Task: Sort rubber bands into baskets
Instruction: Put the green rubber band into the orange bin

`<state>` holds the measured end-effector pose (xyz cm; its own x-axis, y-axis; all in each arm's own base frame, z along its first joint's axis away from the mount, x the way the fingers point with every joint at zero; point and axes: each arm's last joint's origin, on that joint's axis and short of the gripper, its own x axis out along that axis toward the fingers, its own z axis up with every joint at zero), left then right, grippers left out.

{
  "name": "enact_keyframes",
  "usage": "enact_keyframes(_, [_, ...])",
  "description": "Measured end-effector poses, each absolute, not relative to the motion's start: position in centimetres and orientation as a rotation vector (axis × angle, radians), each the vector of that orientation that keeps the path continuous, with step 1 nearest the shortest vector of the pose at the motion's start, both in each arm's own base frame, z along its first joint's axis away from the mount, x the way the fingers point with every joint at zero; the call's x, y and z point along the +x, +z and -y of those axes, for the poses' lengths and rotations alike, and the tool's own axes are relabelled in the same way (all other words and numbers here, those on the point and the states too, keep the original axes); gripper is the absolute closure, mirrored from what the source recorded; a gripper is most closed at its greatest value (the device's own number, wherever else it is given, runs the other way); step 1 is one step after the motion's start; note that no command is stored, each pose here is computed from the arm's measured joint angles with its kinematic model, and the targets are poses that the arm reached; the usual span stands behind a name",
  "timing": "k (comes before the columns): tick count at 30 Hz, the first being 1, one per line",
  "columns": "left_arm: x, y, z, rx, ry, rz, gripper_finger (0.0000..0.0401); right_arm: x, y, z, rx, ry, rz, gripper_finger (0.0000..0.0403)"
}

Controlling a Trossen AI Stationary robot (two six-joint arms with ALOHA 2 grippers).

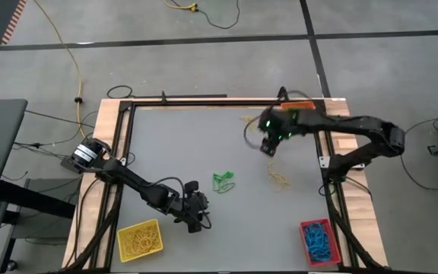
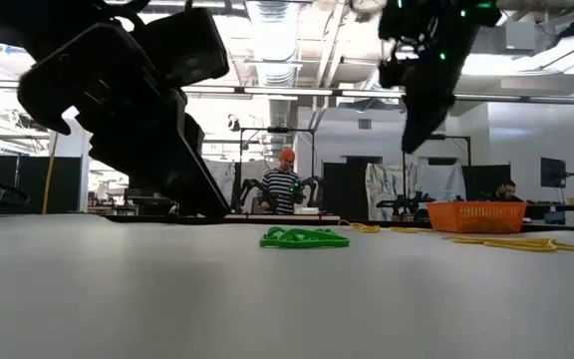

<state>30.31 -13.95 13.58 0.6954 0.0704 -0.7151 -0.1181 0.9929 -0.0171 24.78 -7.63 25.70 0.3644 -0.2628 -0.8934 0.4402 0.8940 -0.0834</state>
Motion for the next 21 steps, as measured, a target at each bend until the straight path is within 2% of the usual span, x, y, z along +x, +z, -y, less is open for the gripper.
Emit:
enact_keyframes(7, [29.9,13.6,14.8,-0.034,0.122,-0.773,0.0221,29.8,23.5,-0.7,0.037,-0.182,-0.996,0.0143])
enact_keyframes(10, [29.8,13.7,15.0,-0.025,0.131,-0.765,0.0221,31.6,21.7,-3.8,-0.02,-0.121,-0.956,0.0143])
enact_keyframes(15, [29.7,13.7,15.1,-0.015,0.154,-0.747,0.0221,33.9,18.2,-6.9,-0.078,-0.087,-0.915,0.0143])
enact_keyframes(21, [29.8,13.8,15.0,-0.002,0.19,-0.728,0.0221,35.2,14.9,-7.5,-0.107,-0.115,-0.923,0.0147])
